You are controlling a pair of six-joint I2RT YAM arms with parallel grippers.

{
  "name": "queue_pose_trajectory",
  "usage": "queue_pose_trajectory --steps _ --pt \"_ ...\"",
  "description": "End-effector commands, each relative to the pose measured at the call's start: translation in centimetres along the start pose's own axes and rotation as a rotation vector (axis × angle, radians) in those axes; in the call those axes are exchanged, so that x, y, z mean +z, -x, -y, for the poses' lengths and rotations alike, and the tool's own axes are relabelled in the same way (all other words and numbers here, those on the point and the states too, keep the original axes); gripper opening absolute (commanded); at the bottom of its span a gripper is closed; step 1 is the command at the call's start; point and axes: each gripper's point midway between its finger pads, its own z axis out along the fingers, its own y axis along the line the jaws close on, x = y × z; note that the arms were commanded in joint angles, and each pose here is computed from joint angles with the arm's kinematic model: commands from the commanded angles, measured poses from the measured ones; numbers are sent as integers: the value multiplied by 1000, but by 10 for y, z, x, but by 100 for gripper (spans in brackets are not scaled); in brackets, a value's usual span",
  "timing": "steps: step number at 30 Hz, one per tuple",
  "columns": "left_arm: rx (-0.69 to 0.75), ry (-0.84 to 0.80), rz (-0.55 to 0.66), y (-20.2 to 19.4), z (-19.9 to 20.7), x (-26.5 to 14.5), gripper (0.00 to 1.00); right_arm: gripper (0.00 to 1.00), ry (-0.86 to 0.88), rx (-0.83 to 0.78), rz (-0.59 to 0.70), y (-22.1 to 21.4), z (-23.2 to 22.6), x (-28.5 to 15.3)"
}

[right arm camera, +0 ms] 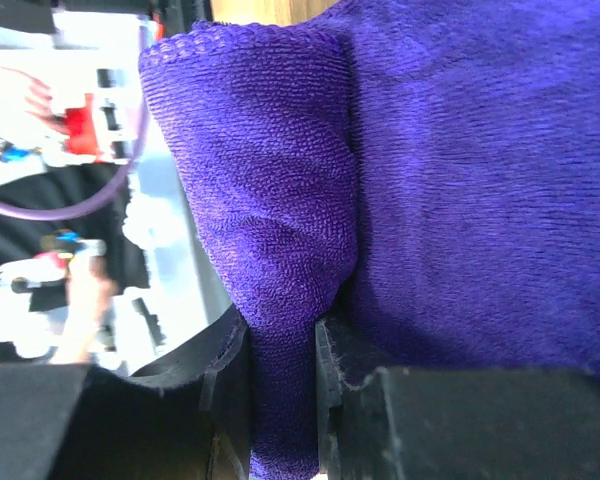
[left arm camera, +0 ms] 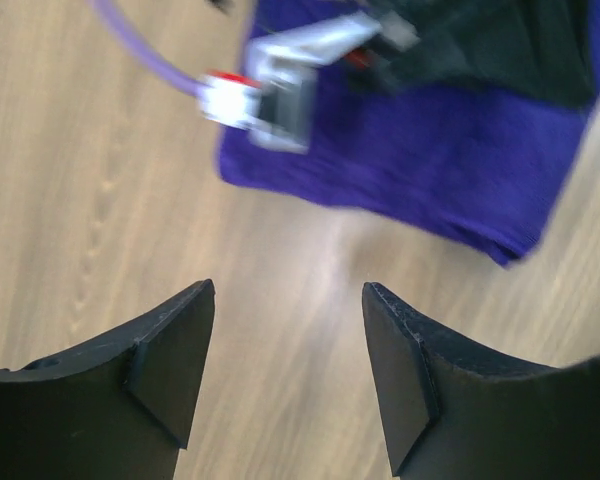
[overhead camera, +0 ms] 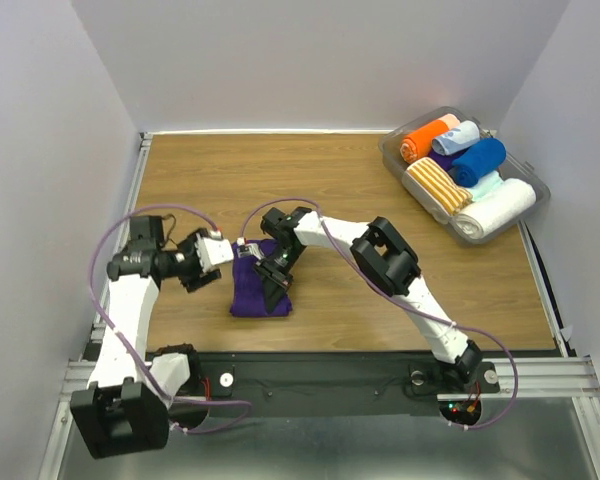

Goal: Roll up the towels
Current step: Roll the towel

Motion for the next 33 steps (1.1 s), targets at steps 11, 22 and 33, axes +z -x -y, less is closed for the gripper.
queue_pose_trajectory --steps 11,22,33 --pt "364 -254 -58 5 106 53 84 12 57 210 -33 -18 35 4" --pt "419 -307 -169 -1 127 95 89 13 50 216 -29 -17 35 1" --pt "399 -281 -281 -28 125 106 43 15 43 199 -12 -14 33 -7"
